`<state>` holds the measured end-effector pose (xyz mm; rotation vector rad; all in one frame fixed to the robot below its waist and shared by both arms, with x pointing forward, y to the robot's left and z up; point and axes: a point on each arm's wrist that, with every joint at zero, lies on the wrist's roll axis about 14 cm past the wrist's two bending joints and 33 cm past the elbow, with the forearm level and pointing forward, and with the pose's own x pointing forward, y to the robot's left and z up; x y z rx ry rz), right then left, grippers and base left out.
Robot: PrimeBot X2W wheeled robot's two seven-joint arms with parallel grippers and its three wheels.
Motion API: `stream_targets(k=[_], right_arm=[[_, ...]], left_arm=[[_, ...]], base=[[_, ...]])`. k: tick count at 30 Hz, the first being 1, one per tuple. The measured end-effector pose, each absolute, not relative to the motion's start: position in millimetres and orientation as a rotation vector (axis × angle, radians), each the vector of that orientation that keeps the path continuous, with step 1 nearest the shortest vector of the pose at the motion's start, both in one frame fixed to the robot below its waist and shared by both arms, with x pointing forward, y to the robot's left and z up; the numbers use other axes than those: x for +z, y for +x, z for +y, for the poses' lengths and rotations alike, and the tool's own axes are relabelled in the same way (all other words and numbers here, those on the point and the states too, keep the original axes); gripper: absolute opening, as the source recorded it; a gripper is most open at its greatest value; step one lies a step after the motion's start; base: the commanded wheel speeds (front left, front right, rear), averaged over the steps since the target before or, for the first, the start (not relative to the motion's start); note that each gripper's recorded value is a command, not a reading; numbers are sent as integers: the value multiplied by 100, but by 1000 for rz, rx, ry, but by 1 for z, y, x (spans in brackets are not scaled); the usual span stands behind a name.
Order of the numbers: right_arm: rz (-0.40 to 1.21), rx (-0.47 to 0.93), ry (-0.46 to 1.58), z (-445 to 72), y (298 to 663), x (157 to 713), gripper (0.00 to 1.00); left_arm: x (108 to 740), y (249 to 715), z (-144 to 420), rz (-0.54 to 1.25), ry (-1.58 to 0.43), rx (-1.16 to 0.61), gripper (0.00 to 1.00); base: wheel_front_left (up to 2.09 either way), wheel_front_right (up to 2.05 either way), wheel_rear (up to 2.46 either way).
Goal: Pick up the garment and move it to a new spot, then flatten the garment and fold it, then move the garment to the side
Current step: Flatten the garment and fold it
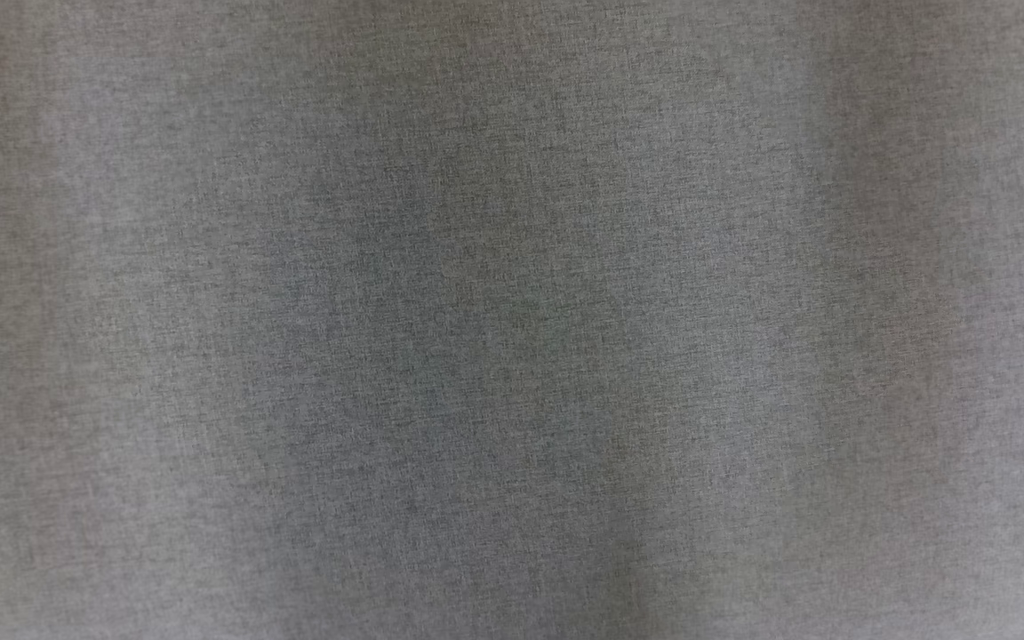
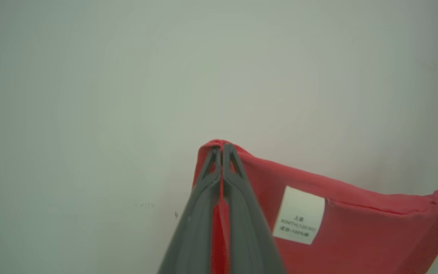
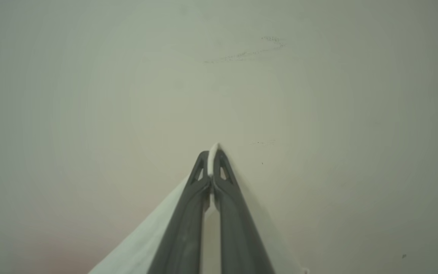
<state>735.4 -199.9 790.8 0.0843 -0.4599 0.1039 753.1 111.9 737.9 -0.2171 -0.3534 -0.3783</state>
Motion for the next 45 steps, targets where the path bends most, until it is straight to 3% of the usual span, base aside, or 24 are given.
stream_targets(k=[9, 17, 21, 33, 45], right_arm=[[-472, 135, 50, -183, 738, 797, 0], [-407, 188, 61, -179, 728, 752, 0], [-337, 224, 101, -186, 706, 713, 0], [-99, 207, 284, -239, 563, 601, 0], [106, 18, 446, -251, 416, 518, 0]], left_arm=[[739, 755, 116, -360, -249, -375, 0], [696, 738, 107, -320, -318, -420, 0], [656, 714, 111, -270, -373, -426, 0], [587, 579, 106, -139, -454, -422, 0], [502, 438, 134, 112, -642, -176, 0]], base=[[0, 0, 0], [0, 0, 0], [0, 0, 0], [0, 0, 0], [0, 0, 0]])
